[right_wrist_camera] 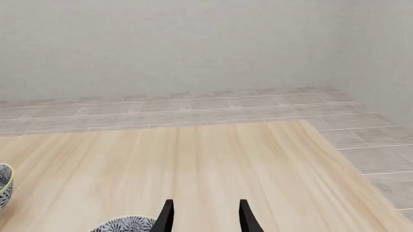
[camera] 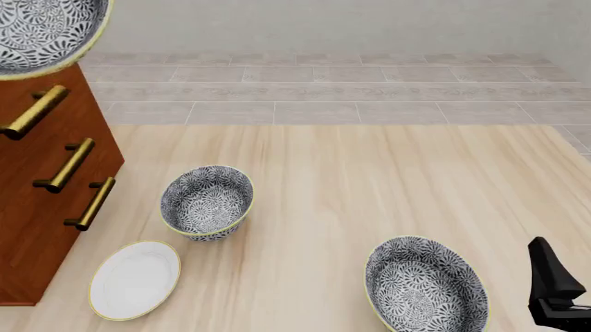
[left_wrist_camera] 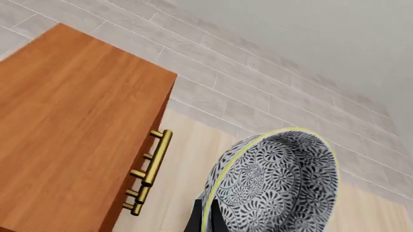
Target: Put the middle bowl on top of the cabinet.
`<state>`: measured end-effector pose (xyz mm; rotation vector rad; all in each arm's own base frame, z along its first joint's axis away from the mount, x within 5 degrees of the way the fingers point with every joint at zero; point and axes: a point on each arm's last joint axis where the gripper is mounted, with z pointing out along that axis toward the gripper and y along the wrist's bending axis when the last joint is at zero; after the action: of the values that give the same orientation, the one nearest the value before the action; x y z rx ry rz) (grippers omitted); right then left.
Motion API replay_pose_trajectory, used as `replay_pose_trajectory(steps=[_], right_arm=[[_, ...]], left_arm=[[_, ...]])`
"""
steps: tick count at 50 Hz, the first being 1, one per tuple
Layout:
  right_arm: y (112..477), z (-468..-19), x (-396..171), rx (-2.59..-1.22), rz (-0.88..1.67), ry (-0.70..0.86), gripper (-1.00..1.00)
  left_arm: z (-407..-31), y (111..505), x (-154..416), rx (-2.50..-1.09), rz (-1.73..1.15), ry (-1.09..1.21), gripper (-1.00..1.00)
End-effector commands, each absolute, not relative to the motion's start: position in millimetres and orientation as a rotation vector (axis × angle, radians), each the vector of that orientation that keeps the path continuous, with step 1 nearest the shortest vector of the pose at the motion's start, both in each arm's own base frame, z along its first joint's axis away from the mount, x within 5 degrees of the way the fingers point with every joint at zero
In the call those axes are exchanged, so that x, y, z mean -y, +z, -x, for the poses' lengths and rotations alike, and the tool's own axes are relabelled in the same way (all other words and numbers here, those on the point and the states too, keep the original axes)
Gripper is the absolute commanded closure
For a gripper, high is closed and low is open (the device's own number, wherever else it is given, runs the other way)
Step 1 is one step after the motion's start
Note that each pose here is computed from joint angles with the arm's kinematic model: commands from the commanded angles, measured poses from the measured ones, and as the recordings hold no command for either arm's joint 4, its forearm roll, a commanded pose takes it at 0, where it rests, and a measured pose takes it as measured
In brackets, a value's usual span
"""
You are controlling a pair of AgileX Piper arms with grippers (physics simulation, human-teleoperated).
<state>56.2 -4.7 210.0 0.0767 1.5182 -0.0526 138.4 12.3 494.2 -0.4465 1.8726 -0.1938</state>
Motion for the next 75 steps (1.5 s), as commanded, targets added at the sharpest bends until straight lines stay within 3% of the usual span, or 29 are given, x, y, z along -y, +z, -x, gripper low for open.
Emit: replay_pose_trajectory(steps=[1,75], right_arm=[[210.1,-56.2,4.6,-1.518,-0.074,-0.053,-1.00],[210.5,-60.2,4.5,-1.530,-0.061,-0.056,-1.00]], left_arm=[[-143.6,498.1,-21.2,-1.853,0.545,-0.186,1.00],[-184.4,487.6,-81.7,-1.688,1.101,-0.205,1.00]])
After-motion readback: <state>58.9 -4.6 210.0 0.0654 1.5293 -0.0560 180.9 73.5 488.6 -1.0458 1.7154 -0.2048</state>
